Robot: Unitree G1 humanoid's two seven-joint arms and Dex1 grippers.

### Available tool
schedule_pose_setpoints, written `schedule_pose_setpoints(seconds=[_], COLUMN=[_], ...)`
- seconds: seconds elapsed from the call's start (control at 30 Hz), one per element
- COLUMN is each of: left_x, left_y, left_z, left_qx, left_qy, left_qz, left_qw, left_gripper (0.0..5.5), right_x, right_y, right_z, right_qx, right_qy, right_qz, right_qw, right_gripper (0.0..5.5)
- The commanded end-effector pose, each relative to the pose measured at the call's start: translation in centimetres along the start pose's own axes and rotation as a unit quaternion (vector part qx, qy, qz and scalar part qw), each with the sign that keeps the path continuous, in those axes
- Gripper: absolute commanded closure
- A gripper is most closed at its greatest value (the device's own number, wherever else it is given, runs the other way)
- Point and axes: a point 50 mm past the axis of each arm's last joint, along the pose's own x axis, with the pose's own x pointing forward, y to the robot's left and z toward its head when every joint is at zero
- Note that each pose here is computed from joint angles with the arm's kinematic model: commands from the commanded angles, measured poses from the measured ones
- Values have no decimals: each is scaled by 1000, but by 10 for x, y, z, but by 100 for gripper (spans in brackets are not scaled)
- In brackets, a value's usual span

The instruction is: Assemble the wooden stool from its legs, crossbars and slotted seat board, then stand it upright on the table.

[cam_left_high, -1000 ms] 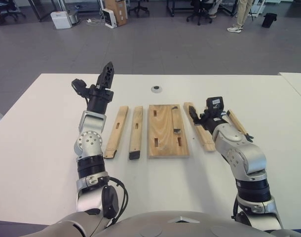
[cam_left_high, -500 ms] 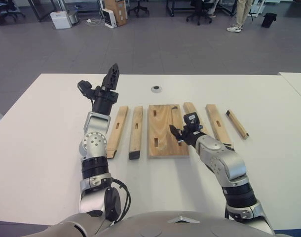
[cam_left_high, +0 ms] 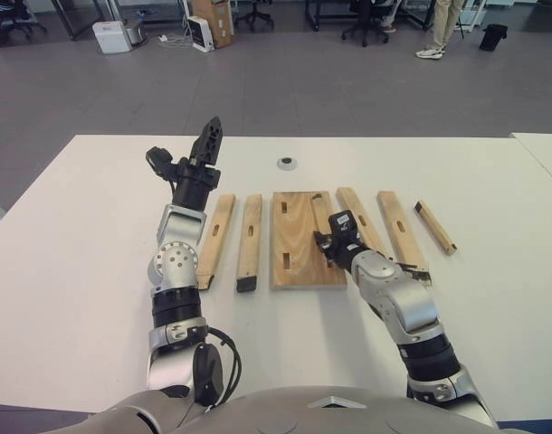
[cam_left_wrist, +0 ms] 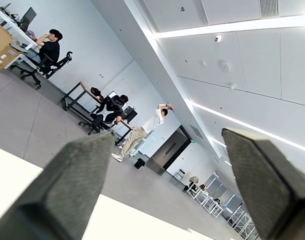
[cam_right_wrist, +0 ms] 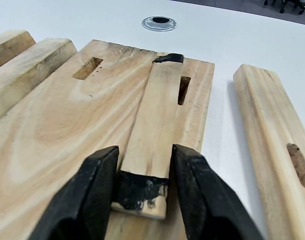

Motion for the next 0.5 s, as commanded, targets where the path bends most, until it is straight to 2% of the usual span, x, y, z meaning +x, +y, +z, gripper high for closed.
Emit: schedule_pose_setpoints(seconds=[0.03,0.17,0.3,0.4,0.5], left_x=[0,2,9,16,19], left_y=[3,8,0,-16,-35], left_z=[-2,-3,-5,-9,-19], left_qx=[14,33,61,43,-18], left_qy=[3,18,79,119,161], left_qz=[20,63,54,6,-47], left_qw=[1000,997,994,992,986], left_gripper=[157,157,157,157,157], right_x=[0,-2,-12,-25,-31], right_y=[-5,-16,-33,-38,-31], right_z=[-11,-1,34,58,67], right_qx=[0,5,39,18,-16], right_qy=[23,-9,-119,-196,-230], right_qz=[-13,-35,-31,-4,31], right_qw=[1000,999,992,980,973], right_gripper=[417,419,419,419,419])
